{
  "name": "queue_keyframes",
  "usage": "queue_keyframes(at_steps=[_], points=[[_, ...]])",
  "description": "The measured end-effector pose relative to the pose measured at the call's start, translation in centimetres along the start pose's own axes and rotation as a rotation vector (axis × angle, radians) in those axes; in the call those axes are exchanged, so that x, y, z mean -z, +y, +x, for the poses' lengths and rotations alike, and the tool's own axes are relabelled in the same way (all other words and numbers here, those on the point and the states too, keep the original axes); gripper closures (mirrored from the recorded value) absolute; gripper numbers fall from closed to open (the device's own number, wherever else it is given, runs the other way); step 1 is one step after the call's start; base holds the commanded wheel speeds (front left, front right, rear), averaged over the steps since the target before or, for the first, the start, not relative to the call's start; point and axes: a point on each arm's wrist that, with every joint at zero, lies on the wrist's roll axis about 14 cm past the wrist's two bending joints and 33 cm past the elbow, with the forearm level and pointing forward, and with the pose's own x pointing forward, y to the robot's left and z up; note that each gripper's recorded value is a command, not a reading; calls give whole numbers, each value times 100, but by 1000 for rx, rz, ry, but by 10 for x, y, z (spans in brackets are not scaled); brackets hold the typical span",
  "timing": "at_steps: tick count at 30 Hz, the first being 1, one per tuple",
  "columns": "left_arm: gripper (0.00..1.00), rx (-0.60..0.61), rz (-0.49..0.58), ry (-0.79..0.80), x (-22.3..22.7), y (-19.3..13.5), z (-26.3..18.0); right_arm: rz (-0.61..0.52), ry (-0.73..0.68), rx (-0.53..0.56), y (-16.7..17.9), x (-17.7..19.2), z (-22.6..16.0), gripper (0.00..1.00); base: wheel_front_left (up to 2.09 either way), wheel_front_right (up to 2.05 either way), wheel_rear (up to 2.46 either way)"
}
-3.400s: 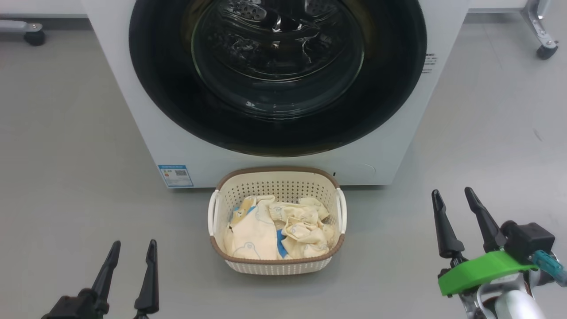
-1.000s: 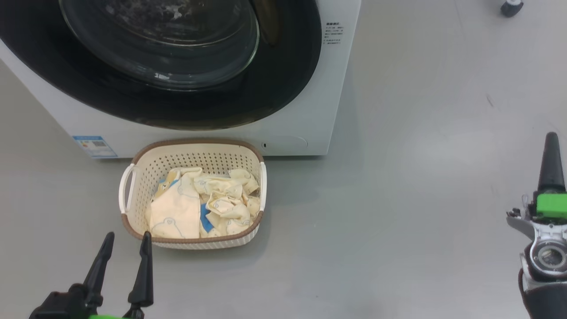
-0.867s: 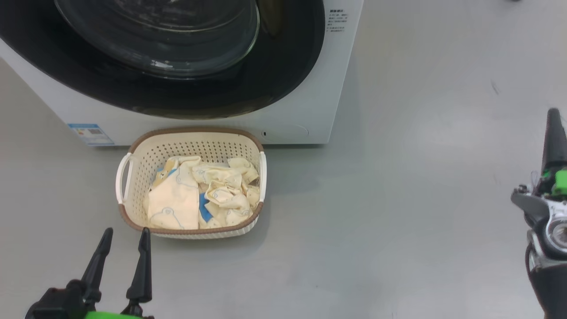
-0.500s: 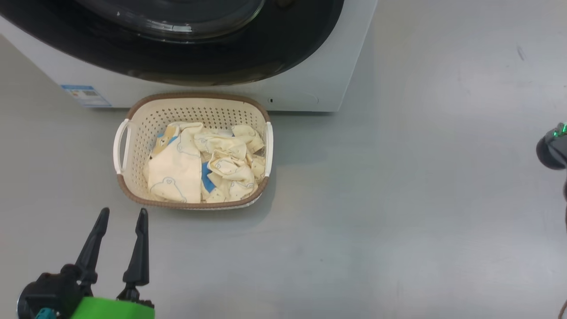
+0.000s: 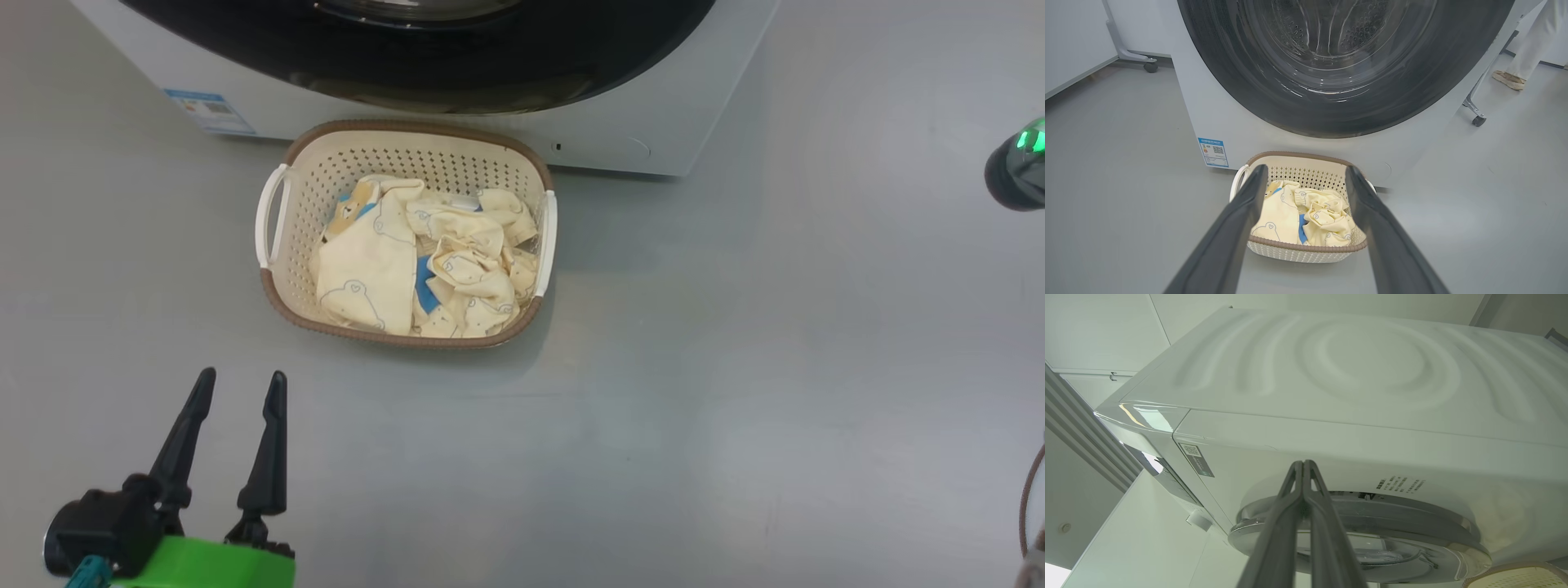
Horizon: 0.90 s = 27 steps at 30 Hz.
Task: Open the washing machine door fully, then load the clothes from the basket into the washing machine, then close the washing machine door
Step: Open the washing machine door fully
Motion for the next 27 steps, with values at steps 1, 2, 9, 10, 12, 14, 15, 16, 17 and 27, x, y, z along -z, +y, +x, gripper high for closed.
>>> queue_keyframes(at_steps=[1, 2, 9, 10, 12, 14, 15, 16, 17, 27], points=[[0, -7, 0, 4, 1, 2, -1, -3, 15, 0, -1, 4, 4, 100, 0, 0, 0], [0, -13, 1, 8, 2, 4, -2, 1, 25, -4, -2, 7, 8, 100, 0, 0, 0], [0, -53, -5, 29, 9, 12, -7, 8, 114, -20, -7, 34, 38, 100, 0, 0, 0], [0, -56, -7, 32, 10, 13, -7, 7, 125, -20, -9, 37, 42, 100, 0, 0, 0], [0, -61, -9, 35, 11, 14, -5, 8, 149, -21, -12, 45, 49, 100, 0, 0, 0], [0, -65, -10, 37, 12, 14, -4, 5, 173, -22, -15, 54, 56, 100, 0, 0, 0], [0, -68, -11, 37, 12, 15, -4, 8, 187, -24, -16, 59, 59, 100, 0, 0, 0], [0, -71, -13, 35, 12, 15, -3, 9, 205, -27, -16, 64, 62, 100, 0, 0, 0], [0, -75, -14, 32, 11, 16, -2, 12, 217, -29, -17, 68, 64, 100, 0, 0, 0], [0, -112, -27, 24, 10, 23, -2, 24, 292, -32, -25, 98, 77, 100, 0, 0, 0]])
